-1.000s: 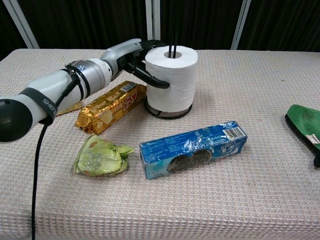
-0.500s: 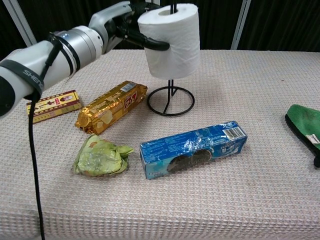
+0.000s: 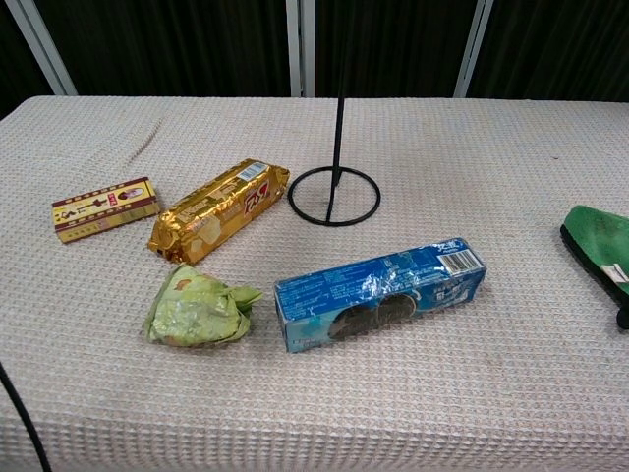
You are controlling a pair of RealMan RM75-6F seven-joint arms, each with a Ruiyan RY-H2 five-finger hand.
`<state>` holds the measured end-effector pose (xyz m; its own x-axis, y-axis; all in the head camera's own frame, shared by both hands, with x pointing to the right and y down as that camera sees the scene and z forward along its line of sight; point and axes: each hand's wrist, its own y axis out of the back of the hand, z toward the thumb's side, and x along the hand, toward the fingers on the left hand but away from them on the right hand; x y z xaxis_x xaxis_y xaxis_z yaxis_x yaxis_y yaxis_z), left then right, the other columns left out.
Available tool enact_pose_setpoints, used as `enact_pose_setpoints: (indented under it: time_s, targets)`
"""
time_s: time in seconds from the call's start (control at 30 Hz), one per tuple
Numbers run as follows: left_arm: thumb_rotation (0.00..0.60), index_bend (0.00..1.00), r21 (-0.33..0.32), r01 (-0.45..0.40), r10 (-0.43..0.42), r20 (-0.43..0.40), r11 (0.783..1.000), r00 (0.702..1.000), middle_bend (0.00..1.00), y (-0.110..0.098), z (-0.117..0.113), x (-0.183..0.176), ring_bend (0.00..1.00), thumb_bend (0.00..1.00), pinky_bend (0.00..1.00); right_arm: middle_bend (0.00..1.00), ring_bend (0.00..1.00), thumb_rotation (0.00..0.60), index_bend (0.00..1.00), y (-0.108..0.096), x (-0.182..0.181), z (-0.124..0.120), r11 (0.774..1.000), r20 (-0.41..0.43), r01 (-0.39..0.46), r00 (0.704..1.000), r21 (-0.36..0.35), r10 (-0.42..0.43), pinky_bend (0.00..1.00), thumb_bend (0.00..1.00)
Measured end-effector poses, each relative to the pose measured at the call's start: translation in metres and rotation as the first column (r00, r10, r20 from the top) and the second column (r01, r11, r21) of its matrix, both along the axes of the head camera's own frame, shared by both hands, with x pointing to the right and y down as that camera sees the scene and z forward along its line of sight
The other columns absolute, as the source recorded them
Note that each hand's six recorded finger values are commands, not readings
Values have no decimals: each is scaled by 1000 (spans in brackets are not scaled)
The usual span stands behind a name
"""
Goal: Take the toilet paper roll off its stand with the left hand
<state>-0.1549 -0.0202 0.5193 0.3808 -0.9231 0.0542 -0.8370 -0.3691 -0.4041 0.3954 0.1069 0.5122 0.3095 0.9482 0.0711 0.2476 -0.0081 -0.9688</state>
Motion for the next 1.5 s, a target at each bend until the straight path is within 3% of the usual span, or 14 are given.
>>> enact_pose_setpoints:
  time_s: [0.13, 0.23, 0.57, 0.87, 1.0, 1.13, 1.2, 1.27, 1.37, 1.5]
  targets:
    - [600, 277, 75, 84, -89, 73, 994, 993, 436, -5, -29, -43, 288, 171, 303, 0, 0, 600, 0, 4, -2, -1, 1000, 4, 8, 1000, 3, -8, 0, 317]
    - [600, 277, 98, 138, -153, 168, 986, 974, 436, 3, -25, -80, 288, 174, 303, 0, 0, 600, 0, 8, -6, -1, 1000, 3, 22, 1000, 6, -22, 0, 317]
    - [600, 281, 58, 269, -269, 409, 961, 872, 442, 22, 68, -176, 287, 180, 302, 0, 0, 600, 0, 33, -21, -13, 996, 6, 76, 997, 49, -76, 0, 318]
    - [600, 298, 21, 352, -310, 526, 936, 792, 460, 37, 160, -230, 290, 187, 302, 0, 0, 600, 0, 44, -20, -16, 996, -9, 74, 997, 50, -74, 0, 317]
    - [600, 298, -40, 385, -309, 523, 922, 795, 461, 47, 196, -235, 295, 186, 303, 0, 0, 600, 0, 49, -18, -13, 997, -16, 71, 997, 38, -70, 0, 317]
    - [600, 270, -123, 396, -292, 488, 910, 823, 441, 59, 226, -227, 301, 177, 303, 0, 0, 600, 0, 51, -13, -8, 998, -22, 58, 998, 17, -57, 0, 318]
    - [600, 207, -162, 390, -276, 470, 906, 838, 375, 65, 238, -220, 298, 165, 302, 0, 0, 600, 0, 52, -10, -3, 999, -26, 50, 998, 1, -50, 0, 317]
    - [600, 89, -196, 378, -256, 461, 905, 850, 242, 68, 247, -214, 251, 141, 291, 0, 0, 600, 0, 53, -9, 1, 999, -27, 46, 999, -12, -46, 0, 317]
    - [600, 0, -209, 364, -239, 457, 907, 857, 49, 70, 252, -210, 92, 112, 236, 0, 0, 600, 0, 54, -8, 4, 999, -25, 43, 999, -18, -44, 0, 317]
    - [600, 0, -155, 374, -272, 449, 914, 851, 13, 66, 245, -211, 57, 105, 202, 0, 0, 600, 0, 54, -6, 4, 999, -24, 40, 999, -19, -40, 0, 318]
